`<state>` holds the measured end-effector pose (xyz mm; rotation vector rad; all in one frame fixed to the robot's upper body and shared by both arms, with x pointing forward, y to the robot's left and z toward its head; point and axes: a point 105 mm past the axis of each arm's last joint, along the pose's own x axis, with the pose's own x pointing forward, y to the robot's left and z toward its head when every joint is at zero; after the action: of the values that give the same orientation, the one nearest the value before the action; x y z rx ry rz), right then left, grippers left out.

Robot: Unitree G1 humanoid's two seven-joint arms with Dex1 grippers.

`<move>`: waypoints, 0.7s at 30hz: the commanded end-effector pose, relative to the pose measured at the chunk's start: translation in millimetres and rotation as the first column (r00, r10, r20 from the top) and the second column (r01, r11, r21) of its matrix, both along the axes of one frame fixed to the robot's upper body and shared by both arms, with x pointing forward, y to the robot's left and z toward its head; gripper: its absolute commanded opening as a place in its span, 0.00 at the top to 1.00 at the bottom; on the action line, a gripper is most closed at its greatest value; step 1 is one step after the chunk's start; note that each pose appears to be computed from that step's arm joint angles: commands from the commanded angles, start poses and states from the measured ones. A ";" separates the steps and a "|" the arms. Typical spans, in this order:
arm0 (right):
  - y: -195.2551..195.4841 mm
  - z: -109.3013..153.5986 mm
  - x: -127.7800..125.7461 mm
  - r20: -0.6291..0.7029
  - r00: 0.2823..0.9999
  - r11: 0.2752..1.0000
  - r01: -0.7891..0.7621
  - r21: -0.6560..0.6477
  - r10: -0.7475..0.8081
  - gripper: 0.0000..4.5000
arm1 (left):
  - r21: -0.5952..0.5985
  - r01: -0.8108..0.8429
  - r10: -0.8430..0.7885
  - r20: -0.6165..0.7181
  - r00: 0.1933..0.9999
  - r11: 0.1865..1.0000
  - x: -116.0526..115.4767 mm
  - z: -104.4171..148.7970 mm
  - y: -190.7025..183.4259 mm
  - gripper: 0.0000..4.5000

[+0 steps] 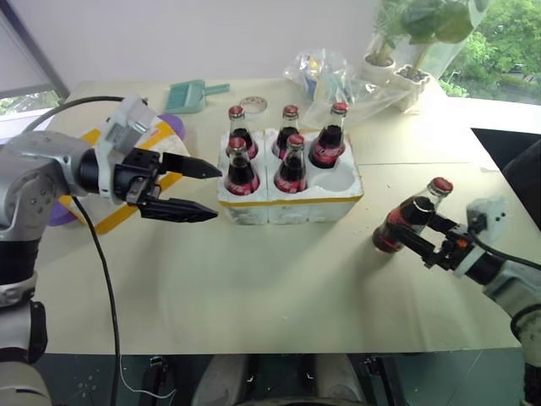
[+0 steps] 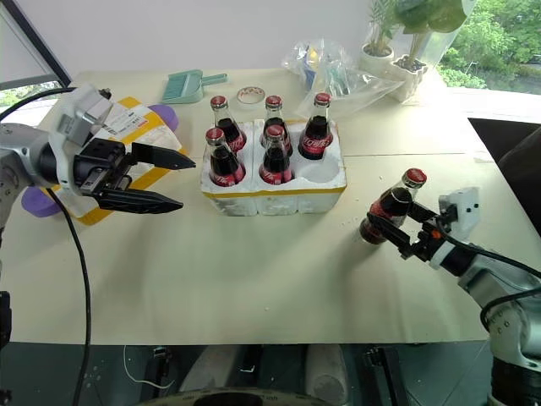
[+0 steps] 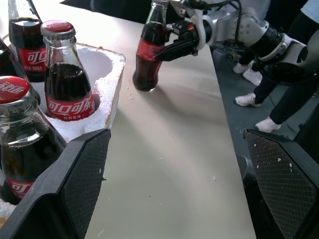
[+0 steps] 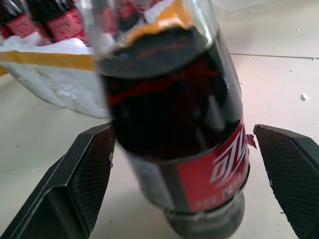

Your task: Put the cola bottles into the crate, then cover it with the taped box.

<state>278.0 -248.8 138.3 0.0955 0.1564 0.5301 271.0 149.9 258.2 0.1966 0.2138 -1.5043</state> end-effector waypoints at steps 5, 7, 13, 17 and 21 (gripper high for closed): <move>7.2 31.4 8.6 0.124 0.992 0.998 -0.031 0.055 0.024 0.37 | -0.015 -0.011 0.012 0.069 0.998 1.000 -4.0 16.5 2.5 0.00; 7.8 55.3 11.7 0.186 0.982 0.992 -0.046 0.119 0.024 0.37 | -0.010 -0.018 0.019 0.072 0.997 1.000 -4.1 15.2 3.7 0.00; 33.6 131.0 21.4 0.356 0.928 0.945 -0.209 0.252 0.110 0.37 | -0.021 -0.033 0.034 0.076 0.996 0.999 -4.0 15.8 4.5 0.00; 63.8 152.6 31.7 0.395 0.896 0.920 -0.311 0.238 0.201 0.37 | -0.026 -0.040 0.042 0.082 0.996 0.999 -3.5 15.5 4.6 0.00; 88.9 140.9 46.5 0.348 0.895 0.920 -0.352 0.170 0.278 0.37 | -0.032 -0.050 0.053 0.089 0.995 0.998 -3.5 15.4 4.6 0.00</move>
<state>322.8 -168.1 272.7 0.2488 -0.1831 0.8546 272.4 153.6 263.0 0.2040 0.1768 -1.4476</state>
